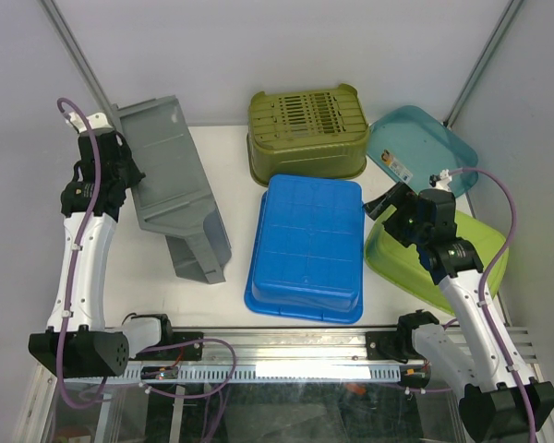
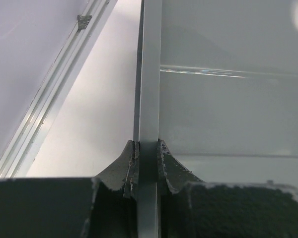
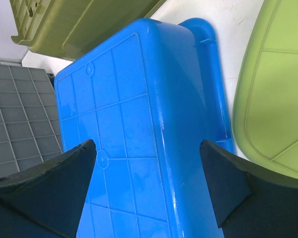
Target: Turn the large container upside down
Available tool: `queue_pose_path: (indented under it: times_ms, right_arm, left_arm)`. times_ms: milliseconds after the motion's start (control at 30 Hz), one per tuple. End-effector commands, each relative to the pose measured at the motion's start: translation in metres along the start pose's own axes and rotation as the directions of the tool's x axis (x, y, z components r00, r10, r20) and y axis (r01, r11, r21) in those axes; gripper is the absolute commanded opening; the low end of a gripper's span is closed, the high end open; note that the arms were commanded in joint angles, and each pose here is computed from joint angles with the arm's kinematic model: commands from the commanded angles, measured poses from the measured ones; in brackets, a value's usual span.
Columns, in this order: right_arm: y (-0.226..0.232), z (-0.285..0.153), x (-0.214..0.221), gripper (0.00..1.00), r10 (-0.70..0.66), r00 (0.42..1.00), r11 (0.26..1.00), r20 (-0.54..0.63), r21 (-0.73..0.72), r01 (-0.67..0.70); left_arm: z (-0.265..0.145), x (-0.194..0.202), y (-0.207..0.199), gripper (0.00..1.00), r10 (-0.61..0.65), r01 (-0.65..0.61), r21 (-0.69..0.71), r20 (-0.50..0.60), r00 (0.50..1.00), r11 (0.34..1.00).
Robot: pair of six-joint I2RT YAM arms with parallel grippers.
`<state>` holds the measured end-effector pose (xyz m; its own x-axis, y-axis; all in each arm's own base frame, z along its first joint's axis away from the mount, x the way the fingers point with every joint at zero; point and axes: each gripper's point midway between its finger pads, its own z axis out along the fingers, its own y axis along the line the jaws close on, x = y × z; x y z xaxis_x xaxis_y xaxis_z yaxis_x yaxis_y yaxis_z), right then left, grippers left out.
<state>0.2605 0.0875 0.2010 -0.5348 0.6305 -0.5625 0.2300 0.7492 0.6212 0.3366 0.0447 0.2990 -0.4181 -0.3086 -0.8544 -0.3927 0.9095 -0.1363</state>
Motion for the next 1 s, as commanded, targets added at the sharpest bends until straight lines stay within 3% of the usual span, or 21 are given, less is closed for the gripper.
queue_pose_path:
  times_ms: [0,167,333,567,733,833,967]
  right_arm:
    - [0.011,0.000,-0.007,0.89,0.011,1.000,0.999,0.021,-0.048,-0.010]
    - [0.011,-0.001,-0.008,0.89,0.006,1.000,0.999,0.025,-0.051,-0.004]
    - [0.008,-0.001,-0.005,0.89,-0.001,1.000,0.999,0.020,-0.042,0.001]
    - [0.012,0.004,-0.004,0.89,-0.010,1.000,0.998,-0.001,-0.056,0.009]
    - [0.023,0.004,-0.005,0.89,-0.025,1.000,0.995,-0.010,-0.101,0.024]
    - [0.054,-0.004,-0.004,0.88,-0.074,0.997,0.960,-0.017,-0.273,0.066]
    - [0.127,-0.037,0.020,0.86,-0.175,0.984,0.759,-0.018,-0.639,0.124]
  left_arm:
    - [0.002,0.008,0.010,0.00,-0.044,0.044,-0.020,-0.004,0.999,0.999]
    - [0.011,0.011,0.001,0.00,-0.099,0.101,0.081,-0.030,0.995,0.992]
    - [0.016,0.018,0.020,0.00,-0.169,0.173,0.091,-0.048,0.984,0.981]
    - [0.013,0.028,0.084,0.00,-0.254,0.256,-0.171,0.034,0.967,0.952]
    - [0.020,0.048,0.100,0.00,-0.257,0.251,-0.258,0.013,0.966,0.933]
    - [0.027,0.064,0.103,0.00,-0.266,0.251,-0.278,-0.020,0.964,0.927]
    - [0.030,0.071,0.098,0.00,-0.268,0.251,-0.246,-0.037,0.963,0.936]
